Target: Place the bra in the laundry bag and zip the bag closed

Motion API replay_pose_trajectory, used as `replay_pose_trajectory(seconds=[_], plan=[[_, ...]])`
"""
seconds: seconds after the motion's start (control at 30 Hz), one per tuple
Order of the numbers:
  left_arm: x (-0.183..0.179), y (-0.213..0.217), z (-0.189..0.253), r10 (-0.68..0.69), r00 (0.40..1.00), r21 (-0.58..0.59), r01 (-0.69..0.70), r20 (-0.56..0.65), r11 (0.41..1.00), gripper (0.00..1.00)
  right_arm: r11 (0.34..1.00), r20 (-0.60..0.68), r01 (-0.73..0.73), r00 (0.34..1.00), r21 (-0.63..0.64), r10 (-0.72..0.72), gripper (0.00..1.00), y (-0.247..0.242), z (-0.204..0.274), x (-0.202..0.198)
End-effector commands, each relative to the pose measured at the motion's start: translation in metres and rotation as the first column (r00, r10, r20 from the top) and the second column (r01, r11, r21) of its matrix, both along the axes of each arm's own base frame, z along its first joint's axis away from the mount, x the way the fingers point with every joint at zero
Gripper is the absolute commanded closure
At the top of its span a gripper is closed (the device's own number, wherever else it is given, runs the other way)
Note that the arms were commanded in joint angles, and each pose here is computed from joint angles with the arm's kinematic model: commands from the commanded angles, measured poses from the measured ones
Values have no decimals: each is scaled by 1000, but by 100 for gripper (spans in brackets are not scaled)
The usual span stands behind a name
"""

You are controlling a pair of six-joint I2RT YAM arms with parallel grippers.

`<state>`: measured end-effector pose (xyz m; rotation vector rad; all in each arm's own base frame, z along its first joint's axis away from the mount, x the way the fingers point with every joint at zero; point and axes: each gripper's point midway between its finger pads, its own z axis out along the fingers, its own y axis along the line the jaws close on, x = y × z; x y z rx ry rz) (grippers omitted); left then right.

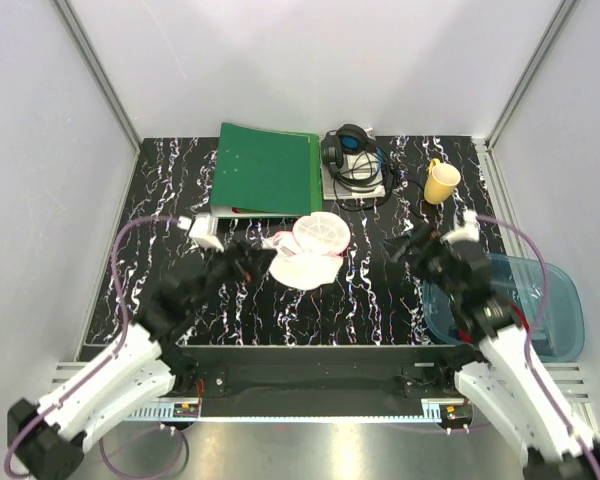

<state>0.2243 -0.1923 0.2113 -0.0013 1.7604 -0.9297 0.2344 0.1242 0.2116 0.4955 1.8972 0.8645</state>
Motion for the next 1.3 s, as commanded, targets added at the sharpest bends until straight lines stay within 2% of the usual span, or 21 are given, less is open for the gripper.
replay_pose_trajectory(seconds=[0.0, 0.03, 0.07, 0.1, 0.13, 0.17, 0.2, 0.27, 0.3, 0.37, 0.5, 0.53, 0.6, 0.63, 0.7, 0.77, 0.9, 1.03, 1.07, 1.17, 1.27], plan=[[36, 45, -21, 335, 925, 293, -275, -179, 916, 1, 976, -177, -34, 984, -213, -4, 0, 2, -23, 42], [35, 53, -33, 386, 890, 334, -298, -241, 894, 1, 973, -195, -45, 981, -225, 0, 0, 5, -24, 50], [37, 52, -35, 386, 886, 349, -287, -257, 892, 1, 975, -184, -45, 983, -218, 4, 0, 11, -11, 62], [40, 46, -40, 369, 886, 360, -259, -281, 896, 1, 968, -229, -69, 973, -243, 11, 0, 18, -25, 76], [46, 43, -37, 347, 895, 334, -249, -279, 909, 1, 961, -243, -88, 970, -263, 22, 0, 25, -28, 84], [42, 28, -40, 259, 913, 294, -165, -314, 941, 1, 962, -233, -72, 973, -262, 10, 0, 29, -17, 99], [42, 21, -41, 218, 920, 269, -130, -327, 954, 1, 954, -310, -86, 951, -286, -8, 0, 32, -42, 111], [44, 7, -39, 132, 926, 180, -71, -353, 981, 1, 955, -321, -89, 947, -283, -7, 0, 43, -38, 133], [45, 5, -45, 123, 916, 170, -62, -382, 984, 1, 948, -367, -90, 930, -304, -29, 0, 44, -59, 144], [48, 4, -51, 102, 893, 135, -47, -438, 990, 1, 946, -365, -102, 931, -307, -18, 0, 56, -59, 162], [59, -2, -79, 52, 828, 113, 14, -558, 993, 1, 917, -422, -148, 906, -370, -24, 2, 76, -100, 190], [63, 0, -83, 52, 820, 115, 17, -569, 993, 1, 909, -430, -160, 903, -385, -23, 10, 78, -106, 194], [70, -3, -94, 43, 796, 122, 39, -604, 992, 2, 900, -450, -171, 892, -402, -32, 18, 83, -123, 204], [73, -2, -98, 49, 792, 130, 38, -608, 991, 3, 896, -460, -178, 887, -406, -33, 31, 84, -130, 206], [80, -2, -108, 66, 780, 147, 34, -623, 989, 4, 882, -482, -211, 876, -422, -21, 41, 91, -145, 209], [87, -2, -113, 86, 773, 159, 19, -629, 987, 4, 862, -479, -223, 877, -456, -27, 40, 96, -151, 212], [96, -3, -121, 102, 750, 153, -1, -653, 988, 5, 779, -494, -260, 867, -571, -73, 39, 94, -177, 206], [106, -5, -130, 127, 736, 145, -40, -665, 989, 6, 736, -496, -274, 863, -619, -96, 41, 93, -191, 201], [108, -4, -136, 142, 726, 155, -49, -673, 987, 7, 732, -501, -282, 860, -620, -93, 43, 93, -194, 201], [114, -5, -138, 150, 720, 147, -67, -678, 987, 9, 714, -509, -310, 858, -628, -76, 64, 94, -200, 200], [117, -5, -134, 154, 729, 144, -77, -667, 987, 10, 700, -438, -268, 896, -663, -72, 81, 91, -165, 206]])
